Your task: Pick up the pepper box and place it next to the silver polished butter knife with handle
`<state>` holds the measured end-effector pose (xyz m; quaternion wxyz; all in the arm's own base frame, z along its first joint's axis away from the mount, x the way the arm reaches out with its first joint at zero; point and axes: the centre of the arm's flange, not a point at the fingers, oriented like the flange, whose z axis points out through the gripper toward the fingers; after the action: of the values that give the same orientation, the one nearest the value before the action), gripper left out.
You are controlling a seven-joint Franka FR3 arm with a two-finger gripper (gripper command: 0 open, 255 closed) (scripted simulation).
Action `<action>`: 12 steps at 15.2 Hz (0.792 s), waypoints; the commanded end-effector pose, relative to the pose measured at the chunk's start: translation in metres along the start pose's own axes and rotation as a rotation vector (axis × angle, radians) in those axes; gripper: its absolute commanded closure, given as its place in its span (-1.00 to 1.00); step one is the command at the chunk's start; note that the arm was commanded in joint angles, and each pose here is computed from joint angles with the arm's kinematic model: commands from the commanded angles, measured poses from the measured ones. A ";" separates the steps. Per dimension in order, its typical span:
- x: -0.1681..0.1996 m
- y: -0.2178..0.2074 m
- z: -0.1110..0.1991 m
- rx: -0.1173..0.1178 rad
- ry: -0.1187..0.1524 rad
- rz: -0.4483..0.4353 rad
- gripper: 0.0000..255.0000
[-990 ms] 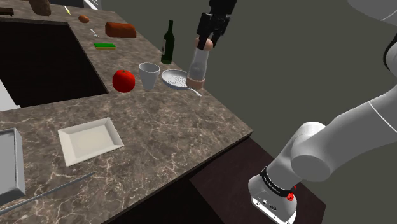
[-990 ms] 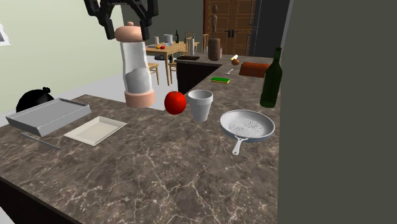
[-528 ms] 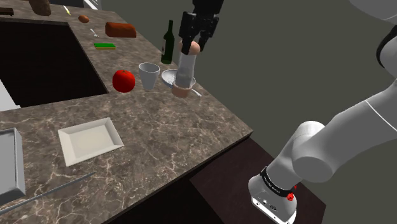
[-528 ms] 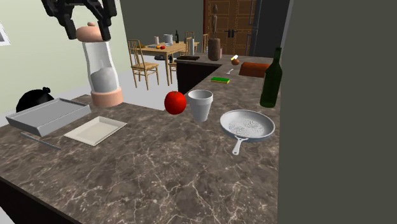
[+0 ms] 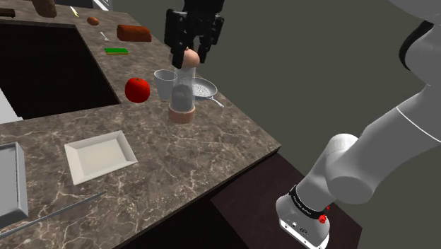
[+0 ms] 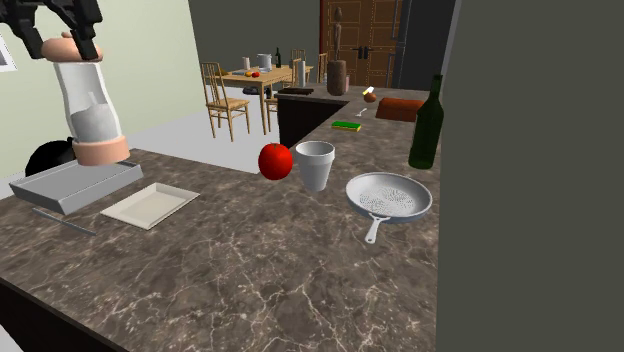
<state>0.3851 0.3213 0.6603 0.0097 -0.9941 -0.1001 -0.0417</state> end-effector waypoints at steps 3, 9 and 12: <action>-0.005 -0.050 0.002 0.000 0.000 0.002 1.00; -0.012 -0.129 0.002 0.000 0.000 0.002 1.00; -0.015 -0.169 0.002 0.000 0.000 0.002 1.00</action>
<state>0.3421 0.4708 0.6578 0.0095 -0.9940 -0.1003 -0.0416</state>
